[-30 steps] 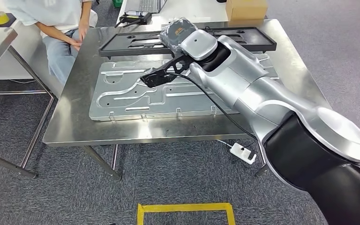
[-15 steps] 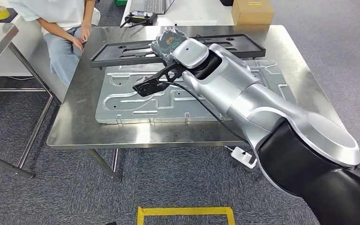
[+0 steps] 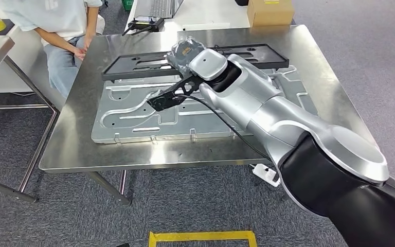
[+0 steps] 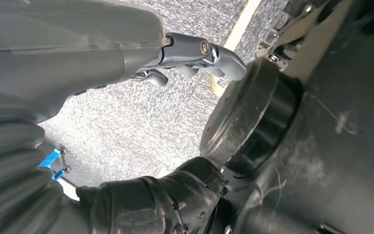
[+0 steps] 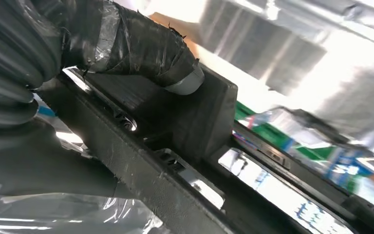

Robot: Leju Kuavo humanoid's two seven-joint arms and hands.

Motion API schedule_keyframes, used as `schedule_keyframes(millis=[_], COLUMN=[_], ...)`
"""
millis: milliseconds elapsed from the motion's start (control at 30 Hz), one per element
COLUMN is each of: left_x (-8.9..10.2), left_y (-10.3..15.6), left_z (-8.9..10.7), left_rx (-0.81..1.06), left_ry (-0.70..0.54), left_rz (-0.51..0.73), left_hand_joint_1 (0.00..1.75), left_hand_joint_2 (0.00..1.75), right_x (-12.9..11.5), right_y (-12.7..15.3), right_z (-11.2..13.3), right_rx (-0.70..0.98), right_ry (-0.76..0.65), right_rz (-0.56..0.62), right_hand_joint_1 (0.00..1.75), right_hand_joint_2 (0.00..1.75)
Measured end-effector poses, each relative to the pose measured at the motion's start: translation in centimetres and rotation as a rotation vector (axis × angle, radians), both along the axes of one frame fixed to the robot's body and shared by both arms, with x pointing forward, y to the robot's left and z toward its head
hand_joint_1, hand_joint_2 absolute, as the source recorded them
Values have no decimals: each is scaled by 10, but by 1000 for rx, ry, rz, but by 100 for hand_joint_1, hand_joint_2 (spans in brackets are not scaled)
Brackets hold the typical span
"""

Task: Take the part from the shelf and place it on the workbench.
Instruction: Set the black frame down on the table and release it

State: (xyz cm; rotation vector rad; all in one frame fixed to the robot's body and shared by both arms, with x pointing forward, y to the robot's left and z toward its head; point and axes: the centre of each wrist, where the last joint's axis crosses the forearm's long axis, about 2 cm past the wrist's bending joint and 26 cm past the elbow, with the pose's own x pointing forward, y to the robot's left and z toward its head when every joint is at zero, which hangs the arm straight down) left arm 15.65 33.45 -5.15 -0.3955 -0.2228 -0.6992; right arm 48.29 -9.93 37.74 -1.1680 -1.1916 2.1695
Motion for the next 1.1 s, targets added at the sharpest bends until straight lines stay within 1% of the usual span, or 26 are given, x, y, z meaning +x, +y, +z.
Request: schedule_keyframes(millis=[100,433,600,933,1100], left_x=[0,1,1,5,4], left_y=[0,1,0,-1,-1], left_z=[-1,-1,-1,0,-1], left_rx=[1,2,-1,-5,-1], left_ry=[2,3,5,4,6], left_rz=[2,2,-1,-5,-3], left_hand_joint_1=[0,0,0,0,0], left_hand_joint_2=[175,175,175,175,175], right_x=[-2,-3,-4,-5,-6], right_y=[3,7,7,7,8], right_z=[-5,-5,-16,-19,-26], right_rx=[0,-4,-7,-19,-11], right_ry=[14,10,32,38,58], right_rz=[11,23,23,39,41], right_hand_joint_1=[175,175,175,175,175], right_hand_joint_2=[175,175,175,175,175])
